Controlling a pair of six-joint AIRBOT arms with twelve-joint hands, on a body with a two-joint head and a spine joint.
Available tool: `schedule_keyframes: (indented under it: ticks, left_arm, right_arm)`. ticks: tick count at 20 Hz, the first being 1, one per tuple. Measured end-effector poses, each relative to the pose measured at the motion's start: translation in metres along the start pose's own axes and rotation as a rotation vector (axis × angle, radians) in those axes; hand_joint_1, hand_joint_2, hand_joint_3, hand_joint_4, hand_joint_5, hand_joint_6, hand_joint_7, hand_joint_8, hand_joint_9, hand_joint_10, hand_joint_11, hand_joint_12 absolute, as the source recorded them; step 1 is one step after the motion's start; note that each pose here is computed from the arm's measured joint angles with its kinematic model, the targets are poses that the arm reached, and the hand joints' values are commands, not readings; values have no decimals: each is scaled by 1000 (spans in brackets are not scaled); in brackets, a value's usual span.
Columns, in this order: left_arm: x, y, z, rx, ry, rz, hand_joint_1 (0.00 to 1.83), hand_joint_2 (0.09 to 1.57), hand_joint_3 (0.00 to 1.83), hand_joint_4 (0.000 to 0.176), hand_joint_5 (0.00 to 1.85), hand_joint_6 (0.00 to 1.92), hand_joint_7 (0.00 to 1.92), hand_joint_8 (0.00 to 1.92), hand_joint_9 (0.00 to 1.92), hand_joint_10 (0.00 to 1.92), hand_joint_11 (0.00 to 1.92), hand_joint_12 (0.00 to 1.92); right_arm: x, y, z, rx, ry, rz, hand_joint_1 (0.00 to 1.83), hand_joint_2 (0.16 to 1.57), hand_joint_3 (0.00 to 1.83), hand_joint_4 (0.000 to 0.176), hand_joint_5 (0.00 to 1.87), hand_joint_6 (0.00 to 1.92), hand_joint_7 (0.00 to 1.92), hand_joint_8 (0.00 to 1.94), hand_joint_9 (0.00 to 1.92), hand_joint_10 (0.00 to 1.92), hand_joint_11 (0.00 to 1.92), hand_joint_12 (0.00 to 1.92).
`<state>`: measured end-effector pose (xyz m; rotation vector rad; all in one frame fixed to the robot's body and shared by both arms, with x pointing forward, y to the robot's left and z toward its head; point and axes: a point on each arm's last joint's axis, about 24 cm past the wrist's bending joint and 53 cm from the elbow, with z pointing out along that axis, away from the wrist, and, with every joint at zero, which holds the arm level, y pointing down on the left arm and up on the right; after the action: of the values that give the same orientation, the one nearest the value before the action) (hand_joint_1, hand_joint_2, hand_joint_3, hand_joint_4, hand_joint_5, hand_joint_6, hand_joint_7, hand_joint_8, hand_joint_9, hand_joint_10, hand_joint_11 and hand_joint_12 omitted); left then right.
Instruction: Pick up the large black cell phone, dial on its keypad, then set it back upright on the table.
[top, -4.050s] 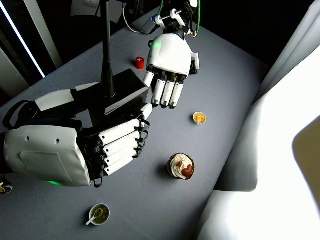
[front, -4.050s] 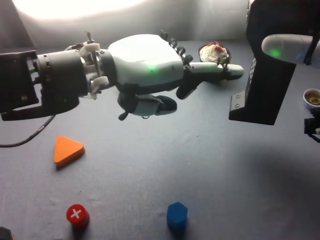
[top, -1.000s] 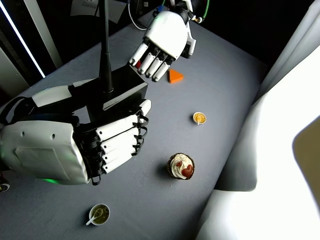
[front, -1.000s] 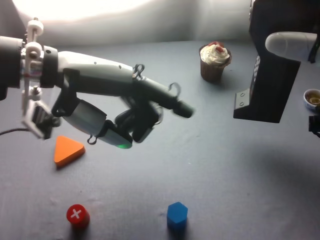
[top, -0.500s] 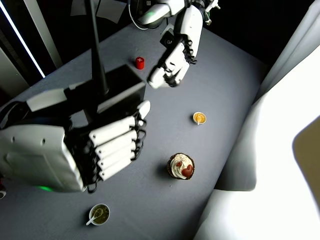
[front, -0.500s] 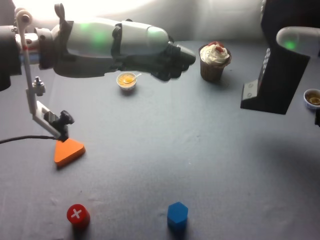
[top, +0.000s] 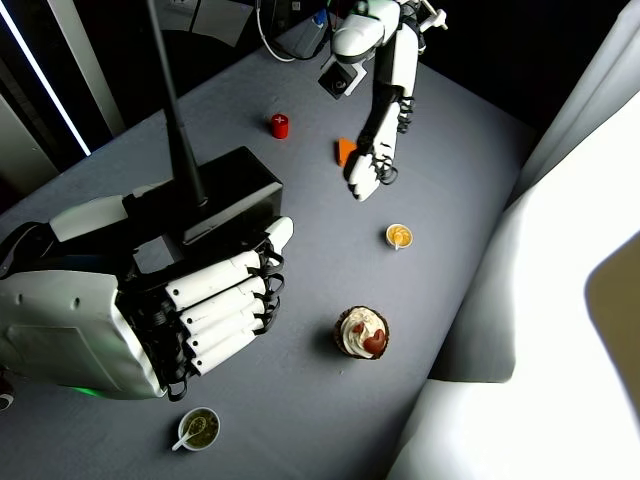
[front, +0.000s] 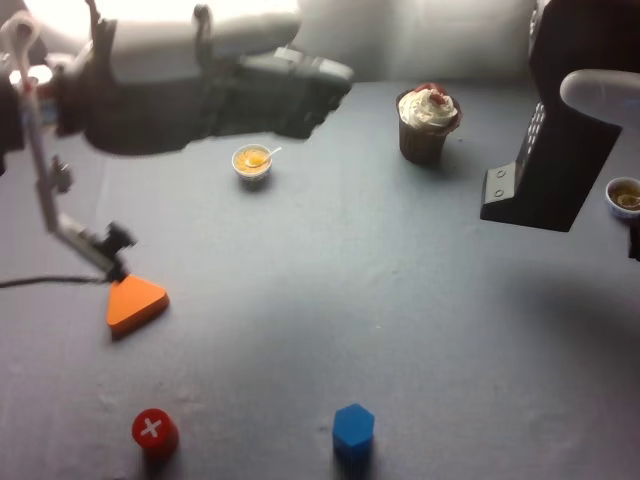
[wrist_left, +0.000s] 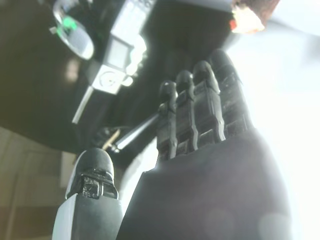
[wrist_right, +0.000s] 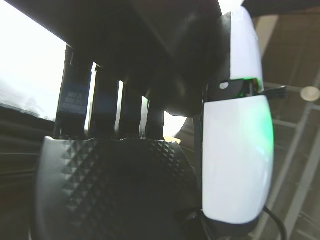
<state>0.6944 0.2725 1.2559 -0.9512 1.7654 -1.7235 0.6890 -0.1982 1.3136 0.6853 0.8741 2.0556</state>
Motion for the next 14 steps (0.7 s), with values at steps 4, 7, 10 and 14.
schedule_keyframes:
  ticks: [4,7,10,14]
  left_arm:
    - [-24,2,-13,-25,-47,36,0,1177,1,0,276,0,300,7,234,6,0,501]
    - [-44,-3,-22,-21,-97,44,0,1171,0,0,256,1,293,2,227,2,0,489]
    - [-37,5,-21,-57,-73,65,0,1174,1,0,275,4,301,2,242,3,0,559]
    - [-11,27,-14,-108,-9,53,14,1190,3,0,278,3,254,3,229,3,0,660]
  right_arm:
    - [-6,-1,-3,-28,0,-13,1487,1103,1,0,929,869,924,937,943,1108,907,1517]
    - [-10,0,-5,-45,-16,-4,1489,1099,0,0,951,841,939,913,941,1109,914,1512]
    - [-9,-4,-9,-39,-11,5,1489,1095,0,0,994,772,951,911,944,1096,886,1533]
    - [-13,-14,-14,-13,-10,-5,1376,1114,0,0,990,861,928,1015,923,1272,886,1188]
